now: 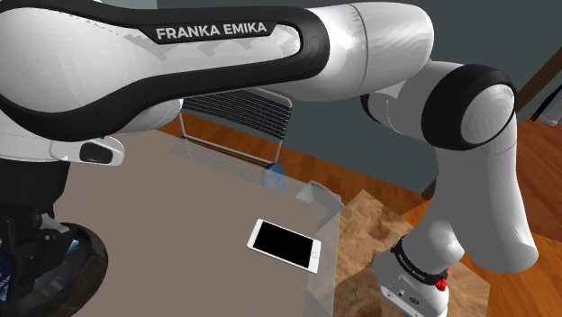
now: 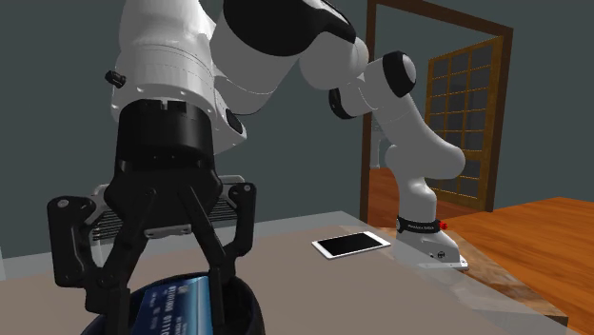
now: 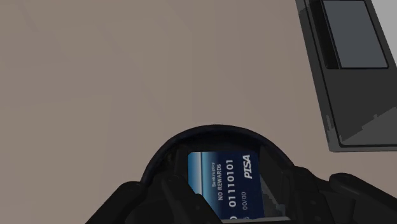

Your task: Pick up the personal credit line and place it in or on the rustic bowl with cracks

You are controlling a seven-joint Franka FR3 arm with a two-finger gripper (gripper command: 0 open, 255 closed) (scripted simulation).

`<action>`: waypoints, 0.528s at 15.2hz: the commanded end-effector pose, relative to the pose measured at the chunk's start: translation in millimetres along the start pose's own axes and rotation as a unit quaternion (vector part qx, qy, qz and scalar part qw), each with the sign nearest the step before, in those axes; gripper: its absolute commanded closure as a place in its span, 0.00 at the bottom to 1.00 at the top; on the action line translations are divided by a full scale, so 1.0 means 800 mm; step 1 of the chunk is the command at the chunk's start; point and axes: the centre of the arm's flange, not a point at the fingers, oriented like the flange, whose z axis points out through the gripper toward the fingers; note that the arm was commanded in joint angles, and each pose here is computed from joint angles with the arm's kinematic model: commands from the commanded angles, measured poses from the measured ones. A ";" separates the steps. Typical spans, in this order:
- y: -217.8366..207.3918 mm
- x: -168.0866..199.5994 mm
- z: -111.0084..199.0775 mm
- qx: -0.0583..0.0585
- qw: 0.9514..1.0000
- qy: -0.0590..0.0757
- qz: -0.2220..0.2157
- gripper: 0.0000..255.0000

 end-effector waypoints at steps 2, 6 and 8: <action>0.000 0.000 0.000 0.000 1.000 0.000 0.000 1.00; 0.000 0.000 0.000 0.000 1.000 0.000 0.000 0.00; 0.000 0.000 0.000 0.000 1.000 0.000 0.000 0.00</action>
